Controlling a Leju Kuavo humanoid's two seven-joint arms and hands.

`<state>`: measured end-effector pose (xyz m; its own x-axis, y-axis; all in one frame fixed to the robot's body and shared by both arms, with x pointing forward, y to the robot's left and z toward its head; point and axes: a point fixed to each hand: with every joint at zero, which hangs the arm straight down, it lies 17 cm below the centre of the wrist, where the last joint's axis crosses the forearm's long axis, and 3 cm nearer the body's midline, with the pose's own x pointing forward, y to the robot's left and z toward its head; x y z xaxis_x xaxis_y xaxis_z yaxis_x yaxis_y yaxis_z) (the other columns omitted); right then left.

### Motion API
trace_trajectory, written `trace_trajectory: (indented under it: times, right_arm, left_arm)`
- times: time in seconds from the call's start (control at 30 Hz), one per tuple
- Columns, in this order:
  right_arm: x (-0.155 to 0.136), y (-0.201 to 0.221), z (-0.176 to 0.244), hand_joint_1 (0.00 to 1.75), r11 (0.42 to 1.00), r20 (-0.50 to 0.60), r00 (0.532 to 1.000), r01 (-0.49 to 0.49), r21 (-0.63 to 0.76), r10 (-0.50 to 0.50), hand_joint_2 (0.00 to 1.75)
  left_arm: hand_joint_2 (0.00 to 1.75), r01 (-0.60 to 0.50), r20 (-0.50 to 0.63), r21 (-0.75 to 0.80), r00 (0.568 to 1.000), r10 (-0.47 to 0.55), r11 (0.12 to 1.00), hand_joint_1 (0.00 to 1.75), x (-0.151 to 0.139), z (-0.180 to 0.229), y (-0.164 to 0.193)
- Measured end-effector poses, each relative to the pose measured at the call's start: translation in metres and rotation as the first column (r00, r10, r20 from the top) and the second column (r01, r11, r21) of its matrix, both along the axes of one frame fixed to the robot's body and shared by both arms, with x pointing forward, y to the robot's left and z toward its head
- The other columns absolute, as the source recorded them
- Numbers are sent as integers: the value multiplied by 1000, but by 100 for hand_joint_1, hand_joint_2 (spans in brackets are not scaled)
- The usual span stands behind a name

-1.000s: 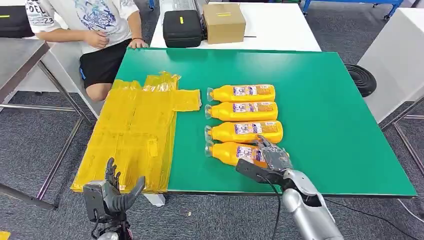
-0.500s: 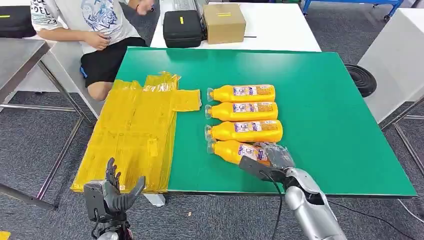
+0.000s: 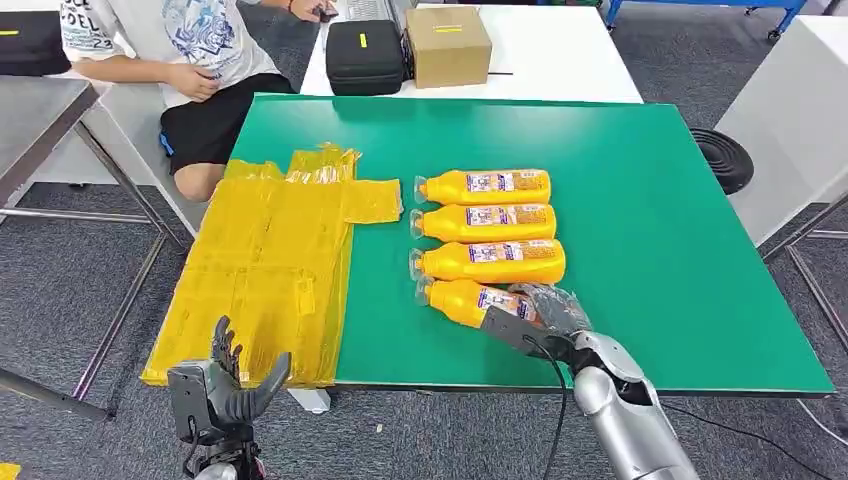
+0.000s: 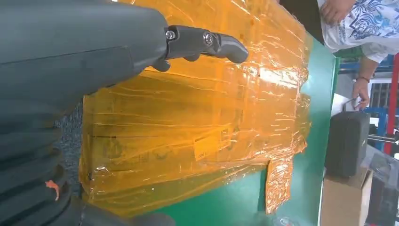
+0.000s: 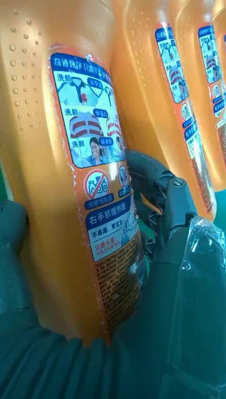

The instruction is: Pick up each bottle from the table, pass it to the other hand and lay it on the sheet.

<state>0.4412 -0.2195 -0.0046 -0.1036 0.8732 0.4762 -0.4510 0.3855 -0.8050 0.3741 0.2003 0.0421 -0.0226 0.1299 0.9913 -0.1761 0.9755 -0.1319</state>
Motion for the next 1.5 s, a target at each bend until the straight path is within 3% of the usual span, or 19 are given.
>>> trace_trajectory:
  times: [0.27,0.4,0.67,0.97,1.1,1.3,1.4,1.5]
  right_arm:
    - [1,3,5,175,999,28,1000,-11,39,10,175]
    - [4,16,26,175,986,102,994,-51,160,35,175]
    - [-14,72,92,175,846,310,940,-277,456,141,175]
    - [-19,85,127,175,793,407,907,-322,517,103,175]
    - [-24,88,142,175,766,444,894,-331,552,66,175]
    - [-28,91,149,175,746,457,888,-335,576,47,175]
    - [-29,92,156,175,733,482,876,-350,584,34,175]
    - [-29,99,164,175,716,514,858,-371,592,20,175]
  left_arm:
    - [175,-1,-3,-6,1000,1,1000,0,-1,-2,0]
    - [175,-2,1,-3,1000,2,1000,0,0,-1,0]
    - [175,-7,27,1,1000,7,1000,0,0,3,1]
    - [175,-6,44,-30,999,7,1000,0,0,6,1]
    - [175,68,70,-158,996,-58,985,0,-1,11,-13]
    - [175,108,87,-208,992,-92,972,0,-1,14,-19]
    - [175,229,148,-302,970,-192,926,0,-4,26,-39]
    - [175,359,215,-275,927,-307,892,0,-2,47,-61]
